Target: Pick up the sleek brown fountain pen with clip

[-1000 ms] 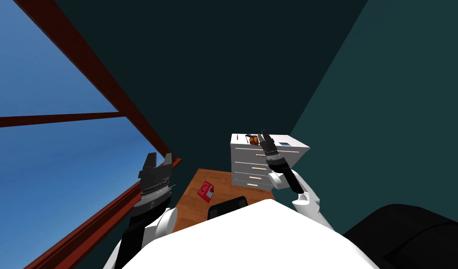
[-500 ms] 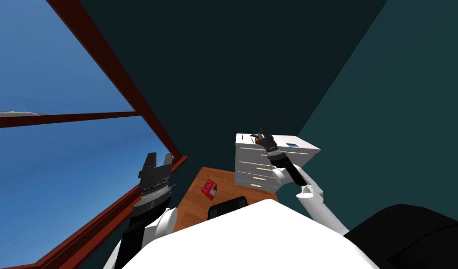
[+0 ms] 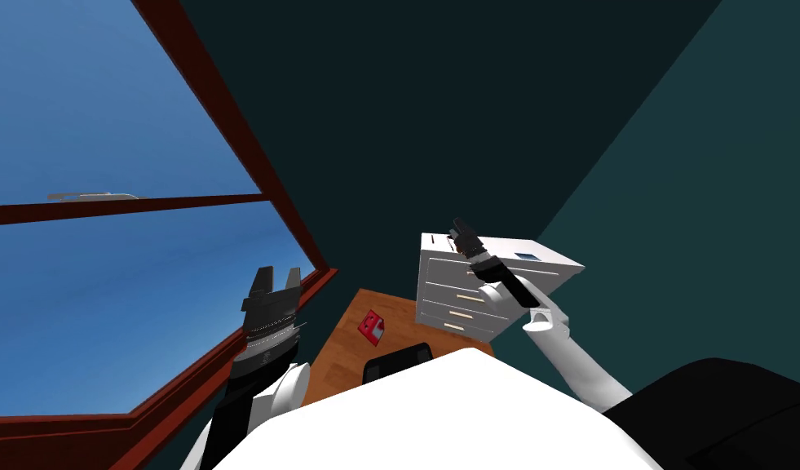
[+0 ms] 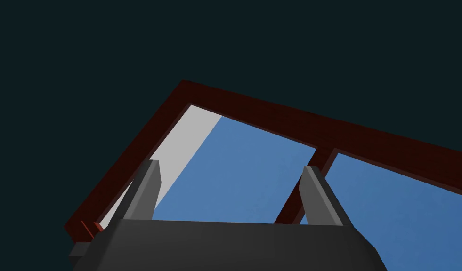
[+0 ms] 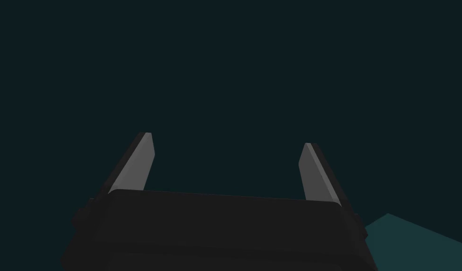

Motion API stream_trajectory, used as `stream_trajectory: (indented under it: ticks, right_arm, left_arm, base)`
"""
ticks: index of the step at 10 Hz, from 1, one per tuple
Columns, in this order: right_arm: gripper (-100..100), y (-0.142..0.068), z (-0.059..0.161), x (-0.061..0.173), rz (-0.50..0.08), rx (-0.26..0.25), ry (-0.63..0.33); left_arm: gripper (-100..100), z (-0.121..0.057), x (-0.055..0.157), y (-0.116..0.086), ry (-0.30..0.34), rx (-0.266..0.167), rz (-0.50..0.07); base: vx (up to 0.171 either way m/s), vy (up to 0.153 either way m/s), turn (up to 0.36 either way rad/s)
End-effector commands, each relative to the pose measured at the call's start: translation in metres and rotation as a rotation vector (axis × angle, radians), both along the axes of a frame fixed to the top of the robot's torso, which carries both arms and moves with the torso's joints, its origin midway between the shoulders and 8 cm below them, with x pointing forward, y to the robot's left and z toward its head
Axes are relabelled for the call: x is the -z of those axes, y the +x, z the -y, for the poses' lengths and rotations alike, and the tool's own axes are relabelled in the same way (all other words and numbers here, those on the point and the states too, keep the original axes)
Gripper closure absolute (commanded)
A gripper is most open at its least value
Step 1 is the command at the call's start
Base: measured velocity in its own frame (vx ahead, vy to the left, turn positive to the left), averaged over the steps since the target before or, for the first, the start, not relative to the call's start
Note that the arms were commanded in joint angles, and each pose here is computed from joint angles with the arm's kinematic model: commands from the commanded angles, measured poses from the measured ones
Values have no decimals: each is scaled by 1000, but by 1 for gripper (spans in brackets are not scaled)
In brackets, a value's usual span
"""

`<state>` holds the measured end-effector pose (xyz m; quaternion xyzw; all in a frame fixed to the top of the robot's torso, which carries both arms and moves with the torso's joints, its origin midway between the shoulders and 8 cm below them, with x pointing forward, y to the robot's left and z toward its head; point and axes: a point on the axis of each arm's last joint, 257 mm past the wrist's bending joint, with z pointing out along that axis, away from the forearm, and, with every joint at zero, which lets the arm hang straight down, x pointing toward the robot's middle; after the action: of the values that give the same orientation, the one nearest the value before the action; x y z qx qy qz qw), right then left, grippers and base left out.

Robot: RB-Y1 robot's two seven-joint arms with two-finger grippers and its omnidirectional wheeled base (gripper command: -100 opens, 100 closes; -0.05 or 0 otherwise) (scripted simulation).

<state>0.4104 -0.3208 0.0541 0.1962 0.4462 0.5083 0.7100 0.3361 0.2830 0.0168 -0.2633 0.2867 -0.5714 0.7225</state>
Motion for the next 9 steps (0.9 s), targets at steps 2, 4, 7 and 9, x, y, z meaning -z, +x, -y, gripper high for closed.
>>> stream_trajectory:
  ticks: [2, 4, 7, 9]
  right_arm:
    - [-100, 13, 10, -4, -53, -4, -7]
    - [-100, 24, 17, -6, -99, -1, -17]
    - [-100, 38, 25, -3, -174, 11, -45]
    - [-100, 48, 32, -5, -224, 20, -57]
  left_arm:
    - [0, 0, 0, 0, 0, 0, 0]
    - [0, 0, 0, 0, 0, 0, 0]
    - [0, 0, 0, 0, 0, 0, 0]
    - [0, 0, 0, 0, 0, 0, 0]
  base:
    - [6, 69, 98]
    - [5, 63, 118]
    - [9, 54, 104]
    - [13, 44, 110]
